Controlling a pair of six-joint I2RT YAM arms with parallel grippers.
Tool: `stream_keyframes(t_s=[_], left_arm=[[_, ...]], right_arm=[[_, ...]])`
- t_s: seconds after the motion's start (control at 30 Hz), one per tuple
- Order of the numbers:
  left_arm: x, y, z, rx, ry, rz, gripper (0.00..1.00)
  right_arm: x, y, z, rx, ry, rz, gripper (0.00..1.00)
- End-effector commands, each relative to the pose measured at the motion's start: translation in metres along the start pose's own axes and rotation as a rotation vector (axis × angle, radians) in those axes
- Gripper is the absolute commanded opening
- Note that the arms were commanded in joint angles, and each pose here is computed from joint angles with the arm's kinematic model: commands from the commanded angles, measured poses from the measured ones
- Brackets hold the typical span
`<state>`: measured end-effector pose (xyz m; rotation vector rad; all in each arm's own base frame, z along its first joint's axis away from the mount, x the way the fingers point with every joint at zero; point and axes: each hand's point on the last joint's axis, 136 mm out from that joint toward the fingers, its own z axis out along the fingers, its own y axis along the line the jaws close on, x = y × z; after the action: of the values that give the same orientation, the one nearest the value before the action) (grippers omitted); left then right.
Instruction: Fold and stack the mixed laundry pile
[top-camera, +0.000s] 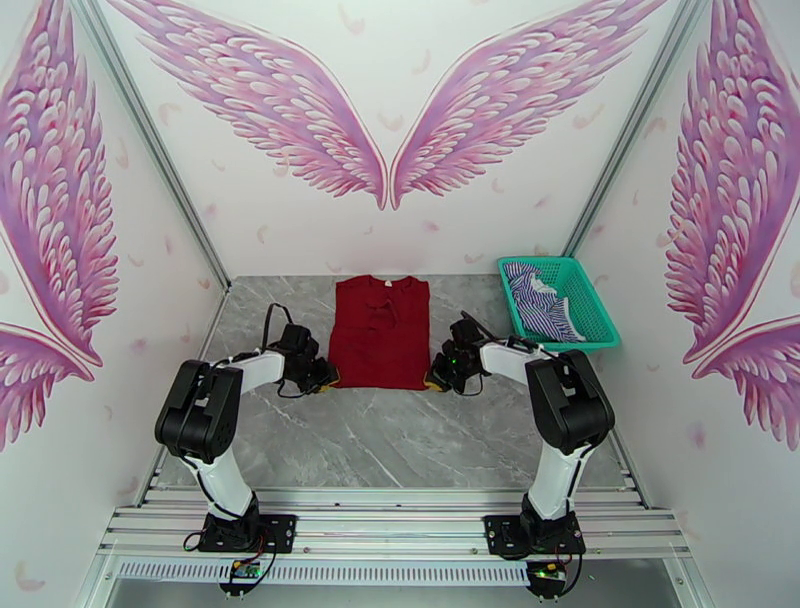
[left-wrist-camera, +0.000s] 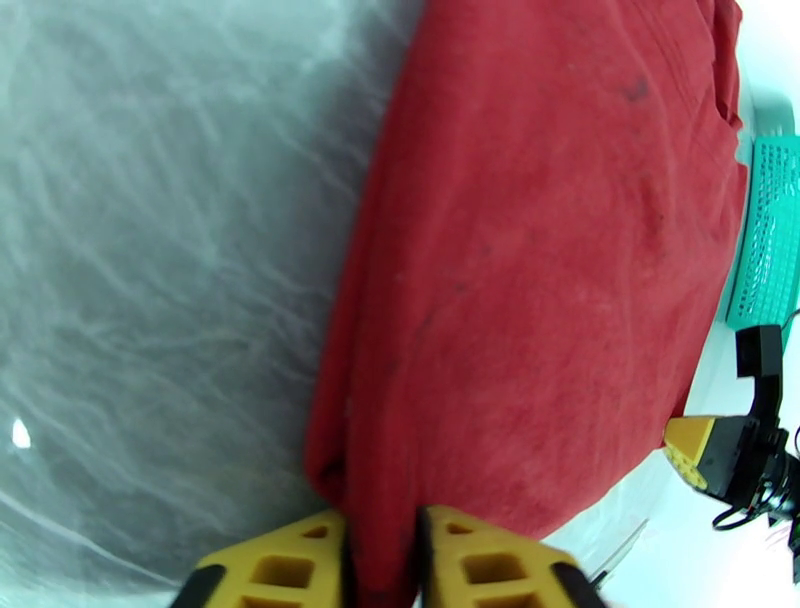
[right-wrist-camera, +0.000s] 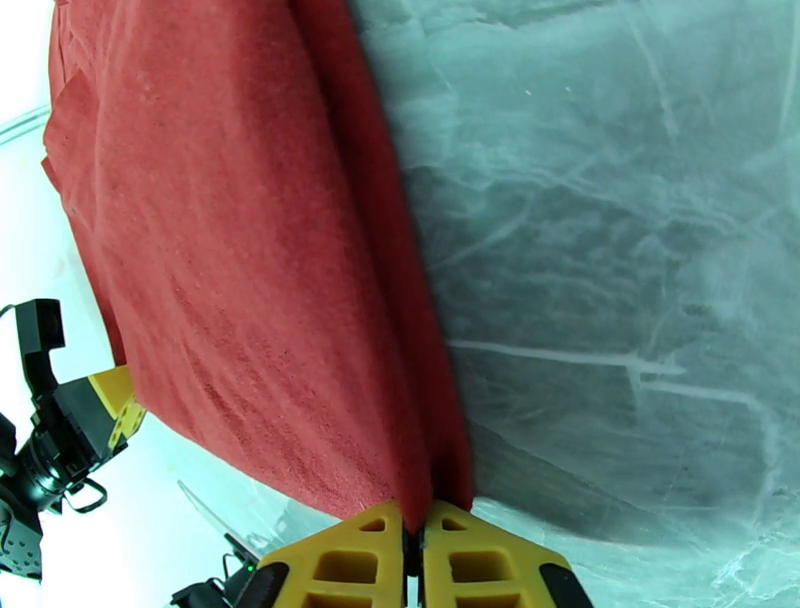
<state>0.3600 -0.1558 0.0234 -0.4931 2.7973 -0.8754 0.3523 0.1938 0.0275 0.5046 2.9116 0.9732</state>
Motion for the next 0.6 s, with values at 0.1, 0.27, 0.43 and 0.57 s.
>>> stream_keyframes(t_s=[0.1,0.27,0.43,0.57], left_arm=[[-0.012,-0.012,-0.003,0.017,-0.030,0.035,0.07],[-0.005,-0.010,-0.008,0.018,-0.028,0.049,0.00],[0.008,-0.003,-0.010,0.021,-0.024,0.056,0.00],[0.023,-0.004,-0.018,0.050,-0.026,0.086,0.00]], right_arm=[[0.001,0.004,-0.001,-0.006,-0.014,0.000,0.06],[0.001,0.002,-0.003,0.005,-0.028,0.006,0.01],[0.007,-0.007,-0.004,0.018,-0.044,0.034,0.00],[0.016,-0.016,-0.010,0.039,-0.058,0.038,0.00]])
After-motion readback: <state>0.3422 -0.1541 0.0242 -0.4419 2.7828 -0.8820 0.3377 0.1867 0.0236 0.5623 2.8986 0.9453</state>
